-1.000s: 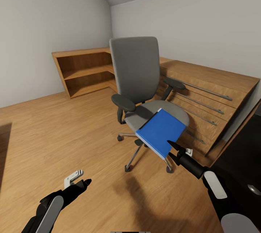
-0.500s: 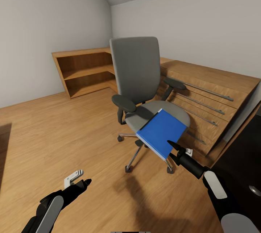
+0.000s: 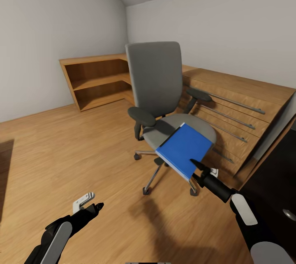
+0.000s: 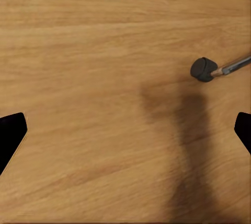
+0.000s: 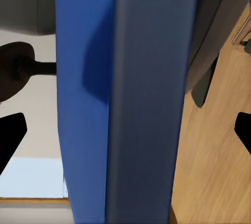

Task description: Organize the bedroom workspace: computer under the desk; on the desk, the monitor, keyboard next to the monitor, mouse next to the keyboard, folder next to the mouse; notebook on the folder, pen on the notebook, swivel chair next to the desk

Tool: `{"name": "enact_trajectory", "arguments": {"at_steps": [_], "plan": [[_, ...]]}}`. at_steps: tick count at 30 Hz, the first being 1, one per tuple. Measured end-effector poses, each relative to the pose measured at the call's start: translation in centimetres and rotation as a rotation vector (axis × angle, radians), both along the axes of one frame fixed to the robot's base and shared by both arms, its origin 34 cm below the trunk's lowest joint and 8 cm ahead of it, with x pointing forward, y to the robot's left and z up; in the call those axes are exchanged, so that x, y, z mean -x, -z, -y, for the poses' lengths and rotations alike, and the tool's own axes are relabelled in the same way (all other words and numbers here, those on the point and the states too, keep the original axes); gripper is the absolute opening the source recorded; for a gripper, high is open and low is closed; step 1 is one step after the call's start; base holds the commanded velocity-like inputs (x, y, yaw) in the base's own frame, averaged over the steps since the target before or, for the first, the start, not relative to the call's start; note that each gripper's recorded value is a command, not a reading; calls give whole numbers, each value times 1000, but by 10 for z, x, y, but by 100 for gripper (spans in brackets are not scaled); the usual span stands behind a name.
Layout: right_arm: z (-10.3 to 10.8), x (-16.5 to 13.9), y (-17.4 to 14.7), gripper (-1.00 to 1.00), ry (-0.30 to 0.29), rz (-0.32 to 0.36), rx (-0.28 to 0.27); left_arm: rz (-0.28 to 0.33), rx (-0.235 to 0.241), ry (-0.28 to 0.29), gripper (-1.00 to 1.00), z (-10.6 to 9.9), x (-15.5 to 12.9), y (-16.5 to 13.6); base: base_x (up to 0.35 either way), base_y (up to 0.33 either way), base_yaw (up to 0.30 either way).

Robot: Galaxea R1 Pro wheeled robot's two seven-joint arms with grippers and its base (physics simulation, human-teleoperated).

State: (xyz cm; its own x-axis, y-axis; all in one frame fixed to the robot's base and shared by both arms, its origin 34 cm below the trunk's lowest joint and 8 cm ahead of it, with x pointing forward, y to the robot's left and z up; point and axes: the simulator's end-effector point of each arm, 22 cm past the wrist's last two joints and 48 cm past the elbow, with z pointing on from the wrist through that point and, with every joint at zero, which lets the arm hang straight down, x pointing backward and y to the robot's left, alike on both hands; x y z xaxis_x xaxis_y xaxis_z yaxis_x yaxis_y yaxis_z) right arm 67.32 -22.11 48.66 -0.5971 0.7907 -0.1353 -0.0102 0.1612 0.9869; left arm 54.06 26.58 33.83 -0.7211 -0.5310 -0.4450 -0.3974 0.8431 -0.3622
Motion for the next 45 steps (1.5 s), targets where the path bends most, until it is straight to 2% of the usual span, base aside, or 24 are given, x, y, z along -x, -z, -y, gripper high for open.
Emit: {"name": "enact_trajectory", "arguments": {"at_steps": [45], "plan": [[0, 0, 0, 100, 0, 0, 2, -16, 0, -1, 100, 0, 4, 6, 8, 10, 0]]}}
